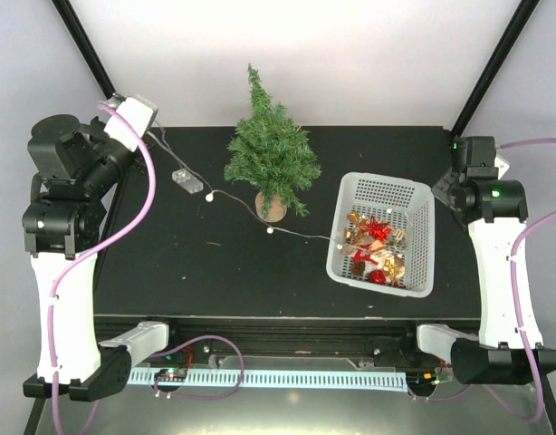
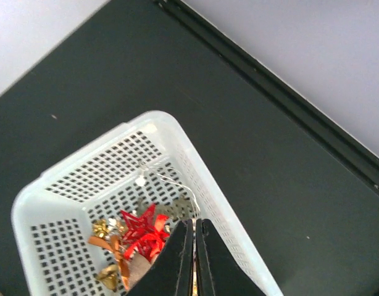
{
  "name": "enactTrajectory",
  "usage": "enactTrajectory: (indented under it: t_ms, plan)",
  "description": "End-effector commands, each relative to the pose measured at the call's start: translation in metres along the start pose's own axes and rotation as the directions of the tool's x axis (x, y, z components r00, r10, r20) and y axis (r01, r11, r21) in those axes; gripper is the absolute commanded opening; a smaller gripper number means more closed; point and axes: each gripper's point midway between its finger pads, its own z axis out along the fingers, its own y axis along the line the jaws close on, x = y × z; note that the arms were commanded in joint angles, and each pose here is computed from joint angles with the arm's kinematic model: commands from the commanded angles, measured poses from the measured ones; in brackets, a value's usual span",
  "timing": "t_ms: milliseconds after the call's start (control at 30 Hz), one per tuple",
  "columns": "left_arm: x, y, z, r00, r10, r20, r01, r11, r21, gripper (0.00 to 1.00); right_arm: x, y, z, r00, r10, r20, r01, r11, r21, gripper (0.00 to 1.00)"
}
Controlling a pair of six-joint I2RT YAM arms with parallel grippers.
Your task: Decorate the small christmas tree
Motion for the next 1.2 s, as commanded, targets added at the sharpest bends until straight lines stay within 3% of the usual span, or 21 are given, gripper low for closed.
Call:
enactTrajectory:
  t_ms: [0, 67, 167, 267, 367, 500, 567, 767, 833, 900, 1033, 1167]
  plan:
    - [-0.008, 0.003, 0.000, 0.999, -0.018, 0.030, 0.018, 1.000, -0.002, 0.02, 0.011, -0.010, 0.013, 1.000, 0.016, -0.024, -0.015, 0.999, 0.041, 0.06]
    - [-0.009, 0.001, 0.000, 0.999, -0.013, 0.032, 0.013, 1.000, 0.010, 0.02, 0.016, 0.004, 0.013, 0.998, -0.018, -0.053, 0.016, 0.999, -0.042, 0.08]
    - [-0.009, -0.001, 0.003, 0.999, -0.010, 0.037, 0.009, 1.000, 0.024, 0.02, 0.023, 0.043, 0.000, 0.993, -0.078, -0.087, 0.051, 0.961, -0.272, 0.19]
    - [-0.013, -0.001, 0.004, 0.999, -0.015, 0.050, 0.014, 1.000, 0.028, 0.02, 0.044, 0.091, -0.025, 0.976, -0.187, -0.109, 0.106, 0.853, -0.511, 0.42]
    - [-0.019, 0.002, 0.003, 0.997, -0.016, 0.070, 0.015, 1.000, 0.020, 0.02, 0.080, 0.135, -0.059, 0.936, -0.341, -0.091, 0.178, 0.679, -0.712, 0.55]
    - [-0.023, 0.004, 0.003, 0.996, -0.013, 0.083, 0.012, 1.000, 0.014, 0.02, 0.150, 0.162, -0.087, 0.807, -0.583, -0.099, 0.255, 0.494, -0.831, 0.57]
    - [-0.024, 0.005, 0.003, 0.996, -0.014, 0.088, 0.013, 1.000, 0.013, 0.02, 0.177, 0.166, -0.093, 0.758, -0.640, -0.125, 0.236, 0.449, -0.861, 0.57]
    - [-0.029, 0.005, 0.000, 0.995, -0.014, 0.102, 0.013, 1.000, 0.012, 0.02, 0.211, 0.187, -0.113, 0.762, -0.574, -0.298, -0.106, 0.342, -0.933, 0.56]
    - [-0.031, 0.006, -0.002, 0.994, -0.010, 0.108, 0.010, 1.000, 0.009, 0.02, 0.223, 0.191, -0.110, 0.753, -0.569, -0.330, -0.148, 0.341, -0.928, 0.57]
    - [-0.033, 0.005, -0.004, 0.993, -0.008, 0.114, 0.007, 1.000, 0.010, 0.02, 0.231, 0.192, -0.100, 0.747, -0.580, -0.324, -0.103, 0.381, -0.919, 0.57]
    - [-0.034, 0.004, -0.007, 0.993, -0.010, 0.116, 0.009, 1.000, 0.016, 0.02, 0.244, 0.188, -0.068, 0.701, -0.579, -0.416, -0.042, 0.549, -0.835, 0.56]
    - [-0.033, 0.003, -0.008, 0.993, -0.024, 0.113, 0.022, 1.000, 0.019, 0.02, 0.254, 0.178, -0.044, 0.675, -0.474, -0.566, -0.091, 0.707, -0.702, 0.55]
